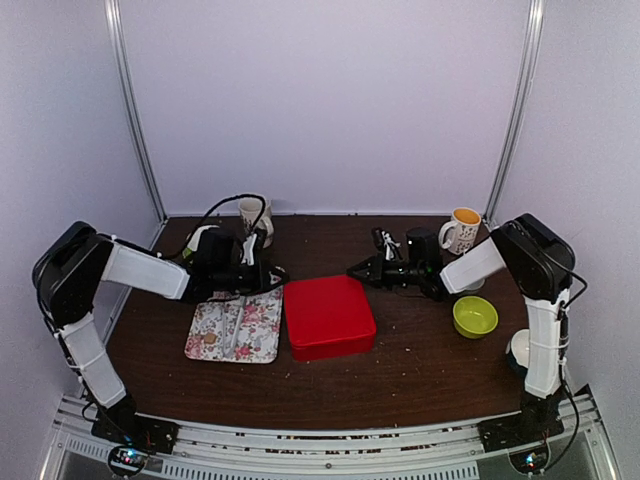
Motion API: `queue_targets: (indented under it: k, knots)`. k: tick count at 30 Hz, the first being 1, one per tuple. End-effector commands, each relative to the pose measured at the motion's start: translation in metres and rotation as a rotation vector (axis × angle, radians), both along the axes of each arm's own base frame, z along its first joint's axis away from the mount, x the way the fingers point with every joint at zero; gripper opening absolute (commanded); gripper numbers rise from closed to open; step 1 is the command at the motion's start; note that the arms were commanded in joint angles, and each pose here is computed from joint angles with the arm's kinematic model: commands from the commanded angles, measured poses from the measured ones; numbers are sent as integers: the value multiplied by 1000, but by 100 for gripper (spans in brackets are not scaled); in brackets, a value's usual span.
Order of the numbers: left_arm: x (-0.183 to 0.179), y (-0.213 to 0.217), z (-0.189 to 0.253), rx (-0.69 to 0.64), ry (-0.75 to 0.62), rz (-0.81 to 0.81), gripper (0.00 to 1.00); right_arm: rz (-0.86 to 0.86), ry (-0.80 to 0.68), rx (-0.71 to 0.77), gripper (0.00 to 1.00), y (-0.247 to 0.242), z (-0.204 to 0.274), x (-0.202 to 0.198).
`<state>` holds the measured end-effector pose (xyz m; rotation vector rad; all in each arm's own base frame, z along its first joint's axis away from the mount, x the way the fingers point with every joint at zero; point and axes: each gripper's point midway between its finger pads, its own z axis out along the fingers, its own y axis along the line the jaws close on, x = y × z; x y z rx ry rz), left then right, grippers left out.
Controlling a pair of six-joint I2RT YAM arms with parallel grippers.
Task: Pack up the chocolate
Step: Press the box lid onto the packing box.
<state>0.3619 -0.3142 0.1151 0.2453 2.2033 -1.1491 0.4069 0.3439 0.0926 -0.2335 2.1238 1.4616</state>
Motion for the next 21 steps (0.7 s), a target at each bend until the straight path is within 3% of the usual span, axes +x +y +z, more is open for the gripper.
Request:
queue_targets:
  k: [1, 6, 12, 14, 21]
  knots:
    - [-5, -1, -56, -40, 130, 45, 0, 1, -23, 15, 0, -2, 17, -3]
    - [-11, 1, -56, -58, 128, 45, 0, 30, -73, 46, 0, -10, 40, -32]
    - [-28, 0, -18, -57, 87, 1, 0, 23, 57, 7, 0, -14, -22, -53]
    - [-39, -5, -8, -72, 82, -32, 0, 24, 63, 33, 0, -14, -21, -56]
    - [-67, -6, -72, 10, 240, -48, 0, 67, -43, 61, 0, -22, 31, -82]
